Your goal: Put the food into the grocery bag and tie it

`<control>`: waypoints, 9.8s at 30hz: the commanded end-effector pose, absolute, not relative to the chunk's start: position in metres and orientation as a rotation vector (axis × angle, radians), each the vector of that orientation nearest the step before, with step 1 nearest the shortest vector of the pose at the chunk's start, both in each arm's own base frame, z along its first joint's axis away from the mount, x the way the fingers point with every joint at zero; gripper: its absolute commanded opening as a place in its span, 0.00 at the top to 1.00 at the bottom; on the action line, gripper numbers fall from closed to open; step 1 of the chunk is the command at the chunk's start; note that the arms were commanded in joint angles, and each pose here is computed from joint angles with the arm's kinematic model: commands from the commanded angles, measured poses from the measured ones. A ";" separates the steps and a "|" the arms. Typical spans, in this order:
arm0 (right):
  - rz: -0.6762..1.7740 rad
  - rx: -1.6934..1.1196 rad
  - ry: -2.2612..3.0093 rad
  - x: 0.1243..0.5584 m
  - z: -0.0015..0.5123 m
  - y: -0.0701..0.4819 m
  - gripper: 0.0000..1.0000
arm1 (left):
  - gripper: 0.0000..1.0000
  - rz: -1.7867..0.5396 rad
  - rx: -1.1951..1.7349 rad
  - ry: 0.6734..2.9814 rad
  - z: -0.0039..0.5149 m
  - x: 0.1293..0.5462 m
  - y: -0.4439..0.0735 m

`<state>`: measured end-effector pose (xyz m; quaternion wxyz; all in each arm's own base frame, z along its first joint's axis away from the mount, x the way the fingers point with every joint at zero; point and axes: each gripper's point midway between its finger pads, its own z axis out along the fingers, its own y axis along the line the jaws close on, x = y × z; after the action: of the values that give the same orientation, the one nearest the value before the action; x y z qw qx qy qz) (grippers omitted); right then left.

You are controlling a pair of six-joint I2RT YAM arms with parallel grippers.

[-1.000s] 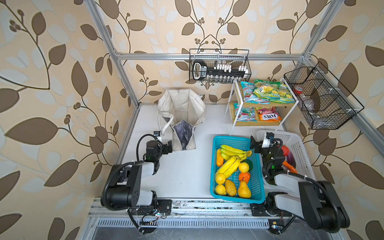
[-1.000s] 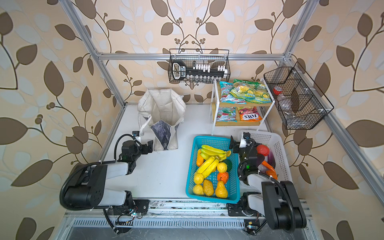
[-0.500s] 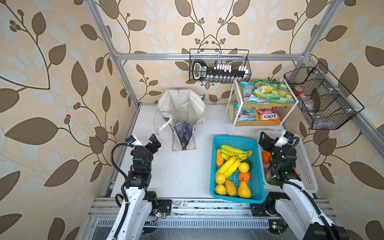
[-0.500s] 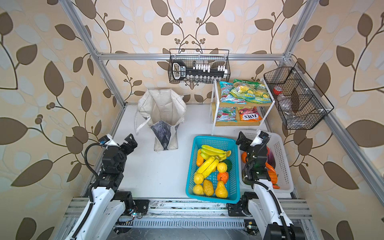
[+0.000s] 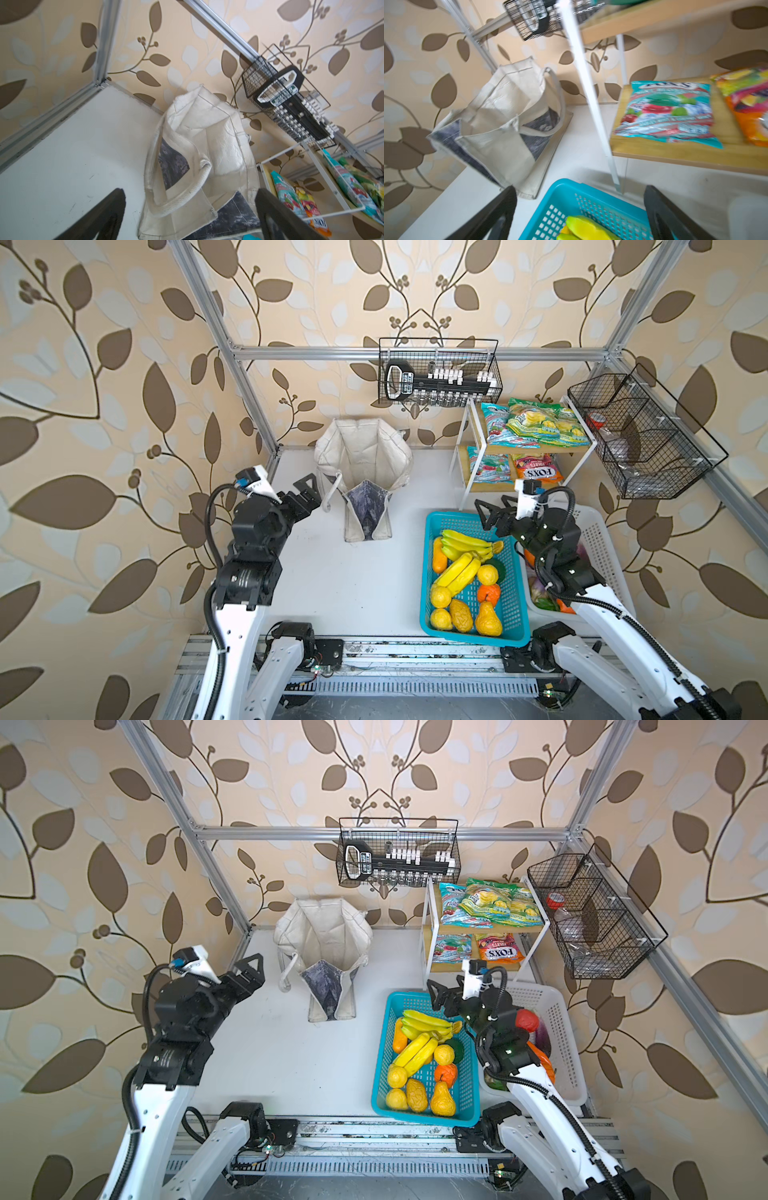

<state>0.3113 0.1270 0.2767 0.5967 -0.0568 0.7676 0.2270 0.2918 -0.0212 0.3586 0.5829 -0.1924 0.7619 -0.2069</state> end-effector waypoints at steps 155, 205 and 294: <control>0.295 -0.293 2.368 0.343 0.257 0.198 1.00 | 1.00 -0.138 -0.643 2.176 0.320 0.280 0.051; 0.460 -0.221 2.205 0.257 0.282 0.139 0.00 | 1.00 -0.721 -0.389 2.337 0.231 0.295 -0.049; 0.219 0.014 2.442 0.204 0.125 0.109 0.46 | 1.00 -0.699 -0.364 2.310 0.228 0.283 -0.050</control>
<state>0.2021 0.1151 0.1086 0.3239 0.0007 0.9412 0.0957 0.2839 -0.0499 0.2264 0.3349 -0.1467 0.8902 -0.2718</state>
